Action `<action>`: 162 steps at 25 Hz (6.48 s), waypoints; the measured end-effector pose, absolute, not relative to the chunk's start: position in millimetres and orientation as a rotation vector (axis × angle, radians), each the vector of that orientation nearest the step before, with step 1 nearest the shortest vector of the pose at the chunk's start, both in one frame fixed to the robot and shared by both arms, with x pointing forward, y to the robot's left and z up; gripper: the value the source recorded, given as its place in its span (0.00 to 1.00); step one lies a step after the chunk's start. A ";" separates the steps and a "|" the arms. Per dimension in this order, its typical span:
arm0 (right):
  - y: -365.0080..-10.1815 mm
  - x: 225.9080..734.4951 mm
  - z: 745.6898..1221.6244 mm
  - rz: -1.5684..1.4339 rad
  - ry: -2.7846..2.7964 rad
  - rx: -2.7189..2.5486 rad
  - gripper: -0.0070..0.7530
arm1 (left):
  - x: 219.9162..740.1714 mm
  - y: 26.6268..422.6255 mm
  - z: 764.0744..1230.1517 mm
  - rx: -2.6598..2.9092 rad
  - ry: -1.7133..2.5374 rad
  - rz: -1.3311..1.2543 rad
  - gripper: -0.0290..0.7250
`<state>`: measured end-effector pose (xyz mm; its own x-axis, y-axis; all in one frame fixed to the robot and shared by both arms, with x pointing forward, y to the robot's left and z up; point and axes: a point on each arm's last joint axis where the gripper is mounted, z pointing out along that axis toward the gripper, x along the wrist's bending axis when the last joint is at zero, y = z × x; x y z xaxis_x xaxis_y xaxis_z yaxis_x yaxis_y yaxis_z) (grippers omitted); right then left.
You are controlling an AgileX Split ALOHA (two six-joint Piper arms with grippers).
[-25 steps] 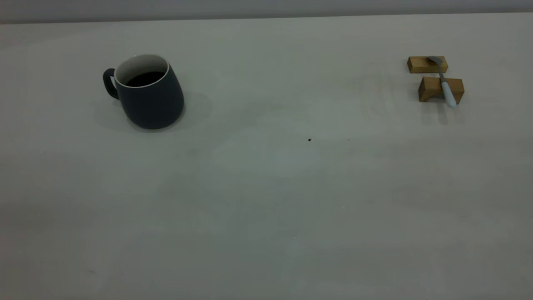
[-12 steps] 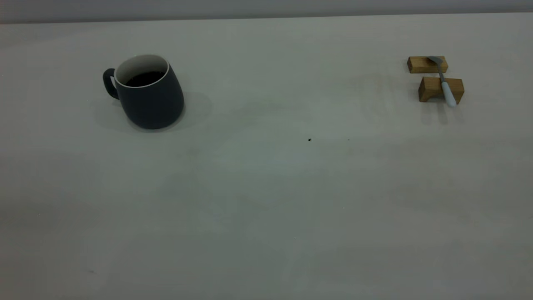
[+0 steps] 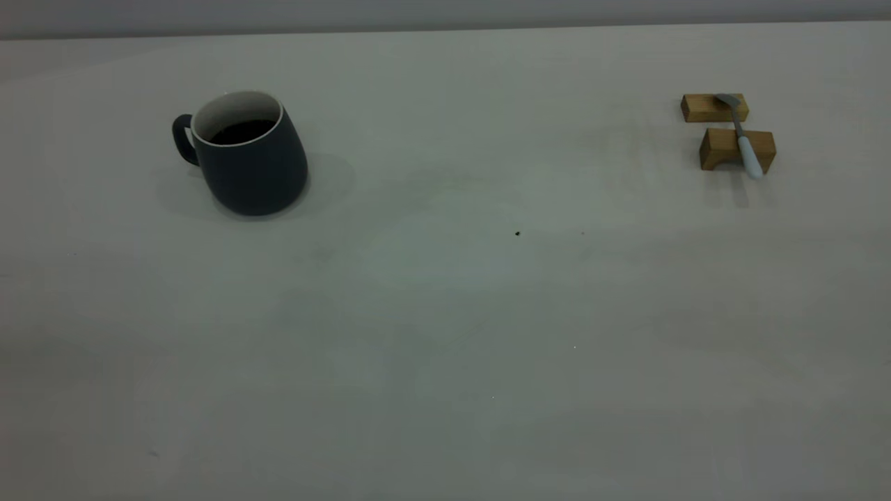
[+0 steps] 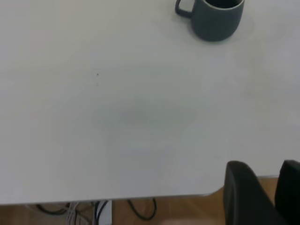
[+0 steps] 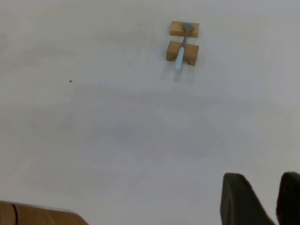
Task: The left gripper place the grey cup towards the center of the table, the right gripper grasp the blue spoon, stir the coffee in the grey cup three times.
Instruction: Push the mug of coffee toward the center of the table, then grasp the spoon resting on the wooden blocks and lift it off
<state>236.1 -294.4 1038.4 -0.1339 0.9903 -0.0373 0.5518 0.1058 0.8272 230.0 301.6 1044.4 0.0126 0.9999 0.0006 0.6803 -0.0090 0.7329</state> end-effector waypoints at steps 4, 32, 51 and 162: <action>-294.4 236.1 1038.4 0.898 1.763 1.510 0.32 | 263.0 301.3 1060.2 1.823 1.747 0.711 0.36; -294.3 236.1 1038.4 0.899 1.763 1.510 0.33 | 603.7 283.5 967.7 2.878 0.769 0.509 0.92; -294.3 236.1 1038.4 0.899 1.763 1.510 0.33 | 685.9 270.2 854.2 3.100 0.194 0.312 0.86; -294.2 236.0 1038.5 0.901 1.762 1.509 0.33 | 496.2 163.6 1121.3 2.656 1.266 0.343 0.35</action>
